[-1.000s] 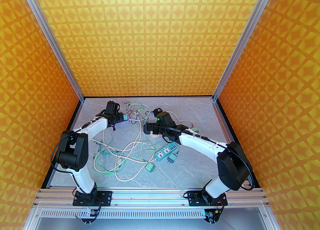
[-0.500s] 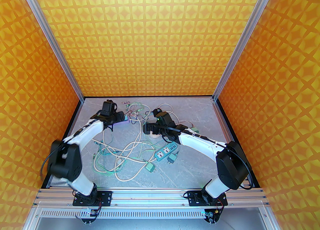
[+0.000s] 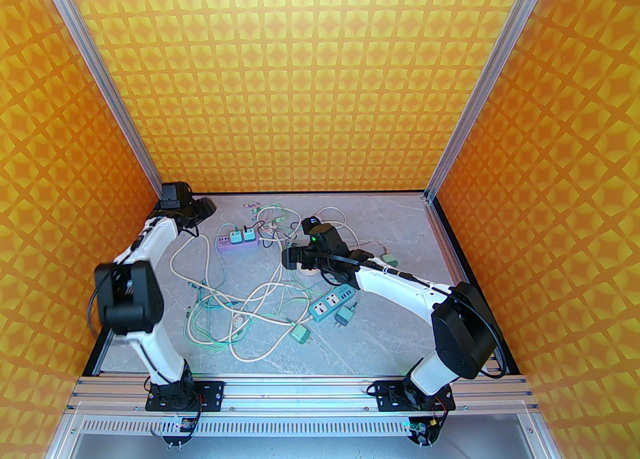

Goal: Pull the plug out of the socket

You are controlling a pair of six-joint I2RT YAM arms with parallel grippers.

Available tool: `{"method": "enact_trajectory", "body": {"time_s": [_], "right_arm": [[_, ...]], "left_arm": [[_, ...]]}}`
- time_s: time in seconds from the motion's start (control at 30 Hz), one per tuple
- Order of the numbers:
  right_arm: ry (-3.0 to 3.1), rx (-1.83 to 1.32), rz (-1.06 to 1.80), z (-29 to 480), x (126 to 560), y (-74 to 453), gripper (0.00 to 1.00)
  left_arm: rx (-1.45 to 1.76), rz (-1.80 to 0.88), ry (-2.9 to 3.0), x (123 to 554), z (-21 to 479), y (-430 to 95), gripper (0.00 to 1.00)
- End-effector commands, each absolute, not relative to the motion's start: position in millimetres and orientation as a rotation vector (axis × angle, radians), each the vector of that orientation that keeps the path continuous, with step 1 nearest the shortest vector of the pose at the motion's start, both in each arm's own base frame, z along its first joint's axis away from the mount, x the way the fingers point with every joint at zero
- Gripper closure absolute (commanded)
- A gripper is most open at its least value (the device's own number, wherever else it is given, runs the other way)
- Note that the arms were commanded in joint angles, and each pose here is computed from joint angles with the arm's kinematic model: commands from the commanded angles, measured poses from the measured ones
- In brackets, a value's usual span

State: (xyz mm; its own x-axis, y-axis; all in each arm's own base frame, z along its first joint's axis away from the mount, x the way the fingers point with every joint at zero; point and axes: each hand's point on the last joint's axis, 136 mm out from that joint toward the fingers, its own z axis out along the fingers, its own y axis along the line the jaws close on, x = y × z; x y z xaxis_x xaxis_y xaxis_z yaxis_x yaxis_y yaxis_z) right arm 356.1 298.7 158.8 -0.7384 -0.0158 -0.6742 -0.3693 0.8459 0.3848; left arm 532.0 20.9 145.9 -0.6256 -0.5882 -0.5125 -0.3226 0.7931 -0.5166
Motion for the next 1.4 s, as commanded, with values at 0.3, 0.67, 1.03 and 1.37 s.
{"method": "enact_trajectory", "body": {"time_s": [0.3, 0.67, 1.03, 1.37], "right_arm": [[2.327, -0.392, 0.75, 158.2, 341.0, 350.3, 0.01], [2.382, -0.447, 0.896, 129.2, 349.8, 417.3, 0.01], [2.423, -0.443, 0.867, 103.2, 354.6, 421.0, 0.2], [2.465, -0.394, 0.781, 86.4, 356.6, 400.3, 0.47]], "left_arm": [[-0.619, -0.652, 2.459, 547.1, 80.9, -0.5, 0.8], [-0.623, -0.701, 2.594, 519.9, 29.9, -14.3, 0.81], [-0.602, -0.74, 2.646, 479.6, 23.7, -55.2, 0.88], [-0.54, -0.823, 2.674, 414.3, 14.9, -122.6, 0.88]]}}
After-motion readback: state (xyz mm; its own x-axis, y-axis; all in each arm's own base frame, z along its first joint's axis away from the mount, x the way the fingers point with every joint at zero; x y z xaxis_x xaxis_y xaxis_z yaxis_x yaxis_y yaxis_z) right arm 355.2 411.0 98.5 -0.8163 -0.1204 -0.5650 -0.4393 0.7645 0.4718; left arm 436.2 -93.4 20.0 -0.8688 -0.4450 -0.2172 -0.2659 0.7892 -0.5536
